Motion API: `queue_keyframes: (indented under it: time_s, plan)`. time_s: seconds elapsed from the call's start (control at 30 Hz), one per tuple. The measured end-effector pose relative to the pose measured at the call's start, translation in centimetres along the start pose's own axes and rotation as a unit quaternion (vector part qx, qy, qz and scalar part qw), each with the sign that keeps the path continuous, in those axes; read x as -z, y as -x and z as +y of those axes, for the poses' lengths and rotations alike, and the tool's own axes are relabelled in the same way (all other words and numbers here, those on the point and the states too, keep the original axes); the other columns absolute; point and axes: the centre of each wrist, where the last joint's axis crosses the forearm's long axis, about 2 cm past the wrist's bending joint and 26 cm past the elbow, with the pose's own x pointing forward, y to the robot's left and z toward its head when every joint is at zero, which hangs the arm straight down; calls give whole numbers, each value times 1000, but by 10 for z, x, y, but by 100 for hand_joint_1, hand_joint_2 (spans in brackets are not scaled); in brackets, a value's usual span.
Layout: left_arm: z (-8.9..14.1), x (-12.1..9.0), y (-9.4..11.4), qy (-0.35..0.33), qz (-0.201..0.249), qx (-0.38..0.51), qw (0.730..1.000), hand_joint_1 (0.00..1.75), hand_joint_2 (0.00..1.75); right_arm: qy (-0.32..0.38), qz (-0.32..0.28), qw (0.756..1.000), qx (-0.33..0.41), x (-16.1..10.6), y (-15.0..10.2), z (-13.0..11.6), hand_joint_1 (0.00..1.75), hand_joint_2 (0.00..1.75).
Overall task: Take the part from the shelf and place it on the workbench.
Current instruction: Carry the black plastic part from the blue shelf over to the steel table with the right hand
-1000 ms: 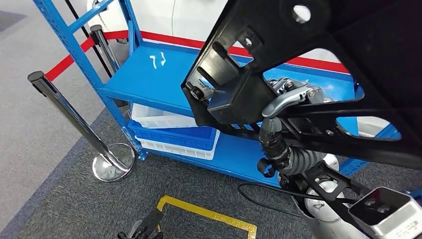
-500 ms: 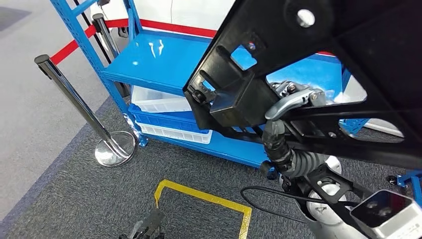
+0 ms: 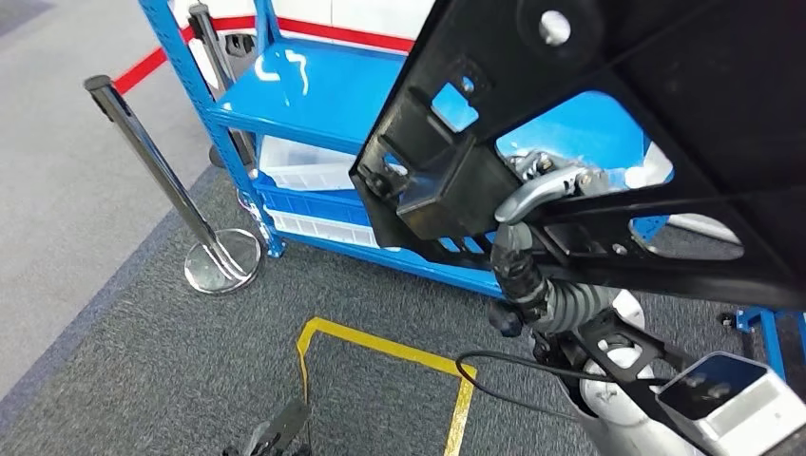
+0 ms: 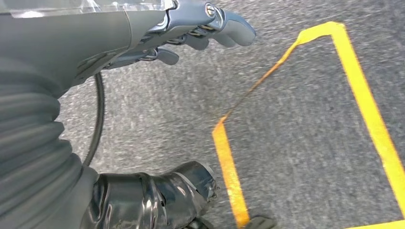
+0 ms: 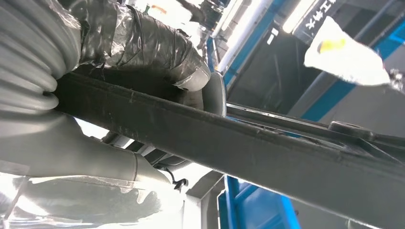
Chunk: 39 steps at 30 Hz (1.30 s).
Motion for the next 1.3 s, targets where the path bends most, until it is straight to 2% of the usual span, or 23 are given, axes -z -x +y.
queue_keyframes:
  time_s: [1.3]
  plan:
    - [-3, -3, 6, 1, 31, 4, 1000, 0, 175, -11, 16, 1000, -14, -3, 5, -1, 175, 175]
